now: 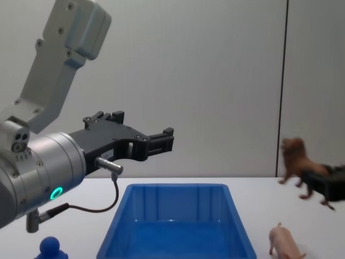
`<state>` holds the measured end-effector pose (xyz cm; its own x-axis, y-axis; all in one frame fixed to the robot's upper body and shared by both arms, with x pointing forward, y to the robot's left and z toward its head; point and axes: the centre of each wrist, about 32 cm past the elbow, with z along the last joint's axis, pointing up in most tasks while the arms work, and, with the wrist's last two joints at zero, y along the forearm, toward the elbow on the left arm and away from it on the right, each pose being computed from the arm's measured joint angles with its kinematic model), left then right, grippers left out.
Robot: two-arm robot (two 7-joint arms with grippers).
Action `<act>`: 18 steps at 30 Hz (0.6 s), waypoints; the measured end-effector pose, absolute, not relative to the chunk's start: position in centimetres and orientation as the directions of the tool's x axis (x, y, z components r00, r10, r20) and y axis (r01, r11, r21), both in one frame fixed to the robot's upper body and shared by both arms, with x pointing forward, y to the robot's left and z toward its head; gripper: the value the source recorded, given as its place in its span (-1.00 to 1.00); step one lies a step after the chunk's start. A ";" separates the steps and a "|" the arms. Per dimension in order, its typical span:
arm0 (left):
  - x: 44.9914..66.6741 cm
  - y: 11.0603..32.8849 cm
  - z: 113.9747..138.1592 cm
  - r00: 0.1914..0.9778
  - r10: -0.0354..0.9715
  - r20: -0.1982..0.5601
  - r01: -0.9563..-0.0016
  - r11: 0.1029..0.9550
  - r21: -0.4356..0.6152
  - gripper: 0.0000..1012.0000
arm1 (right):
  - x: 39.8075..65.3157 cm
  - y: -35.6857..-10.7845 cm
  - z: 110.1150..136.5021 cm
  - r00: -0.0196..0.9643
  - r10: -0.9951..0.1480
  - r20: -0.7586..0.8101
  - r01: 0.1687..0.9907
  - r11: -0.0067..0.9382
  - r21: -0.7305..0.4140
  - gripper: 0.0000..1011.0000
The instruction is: Pick up the two dolls from the table and place them into the box.
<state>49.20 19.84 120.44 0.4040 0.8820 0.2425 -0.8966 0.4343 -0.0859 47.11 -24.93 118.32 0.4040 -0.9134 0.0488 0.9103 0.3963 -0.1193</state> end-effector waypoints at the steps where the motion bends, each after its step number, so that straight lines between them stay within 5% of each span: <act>1: 49.2 19.8 120.4 0.404 0.882 0.242 -0.897 0.434 -0.086 0.98 | 47.2 -24.6 118.6 0.422 -0.905 0.051 0.903 0.415 -0.109 -0.45; 18: 49.2 19.8 120.4 0.404 0.882 0.242 -0.897 0.434 -0.086 0.98 | 49.9 -19.2 120.1 0.611 -0.790 0.055 0.789 0.601 -0.129 -0.45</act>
